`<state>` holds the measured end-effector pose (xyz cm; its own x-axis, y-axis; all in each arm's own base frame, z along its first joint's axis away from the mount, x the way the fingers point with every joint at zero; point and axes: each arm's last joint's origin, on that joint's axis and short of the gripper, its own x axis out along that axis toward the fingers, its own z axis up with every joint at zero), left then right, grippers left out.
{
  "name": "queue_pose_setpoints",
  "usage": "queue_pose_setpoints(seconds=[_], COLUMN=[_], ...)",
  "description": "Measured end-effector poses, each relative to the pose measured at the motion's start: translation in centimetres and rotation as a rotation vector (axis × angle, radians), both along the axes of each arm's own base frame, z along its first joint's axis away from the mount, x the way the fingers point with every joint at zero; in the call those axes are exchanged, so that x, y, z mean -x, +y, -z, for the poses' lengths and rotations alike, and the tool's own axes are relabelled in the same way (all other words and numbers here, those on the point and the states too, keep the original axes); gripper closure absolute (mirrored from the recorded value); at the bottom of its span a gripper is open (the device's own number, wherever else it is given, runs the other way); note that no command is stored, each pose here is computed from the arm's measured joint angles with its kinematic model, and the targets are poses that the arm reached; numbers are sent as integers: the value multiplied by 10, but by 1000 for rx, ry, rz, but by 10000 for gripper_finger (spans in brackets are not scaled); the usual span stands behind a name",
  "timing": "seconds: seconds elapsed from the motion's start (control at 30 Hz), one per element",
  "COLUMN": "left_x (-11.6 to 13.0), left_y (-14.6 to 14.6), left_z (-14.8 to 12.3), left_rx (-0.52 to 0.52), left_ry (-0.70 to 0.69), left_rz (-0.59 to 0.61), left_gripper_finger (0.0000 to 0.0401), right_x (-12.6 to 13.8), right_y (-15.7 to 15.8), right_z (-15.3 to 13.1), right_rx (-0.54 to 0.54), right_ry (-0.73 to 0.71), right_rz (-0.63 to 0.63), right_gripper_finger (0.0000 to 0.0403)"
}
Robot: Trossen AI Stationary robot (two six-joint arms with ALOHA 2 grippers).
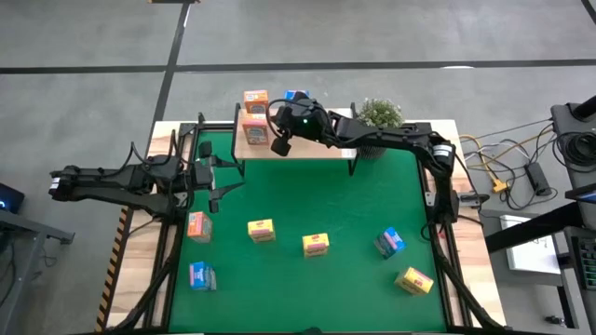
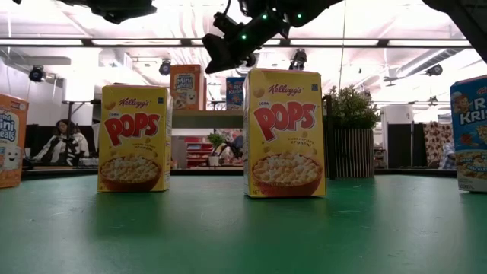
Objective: Stack cereal on shelf
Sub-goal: Put the right orange cereal box on the shelf
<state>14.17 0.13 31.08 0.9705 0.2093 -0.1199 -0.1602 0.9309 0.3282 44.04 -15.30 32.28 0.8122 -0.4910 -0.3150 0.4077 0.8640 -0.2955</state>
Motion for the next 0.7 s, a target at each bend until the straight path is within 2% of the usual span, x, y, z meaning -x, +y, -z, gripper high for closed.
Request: queue_pose_setpoints(seconds=[0.23,0.43,0.7], left_x=[0,0,0], left_y=[0,0,0], left_z=[0,1,1], left_rx=[5,8,7], left_ry=[0,1,6], left_rz=[0,-1,-4], left_gripper_finger=[193,193,193], right_x=[6,0,-9], right_y=[14,34,31], right_z=[-9,0,15], right_rx=[-22,-131,-85], right_ry=[36,38,-42], right_rz=[-32,-218,-220], right_gripper_finger=[391,391,391])
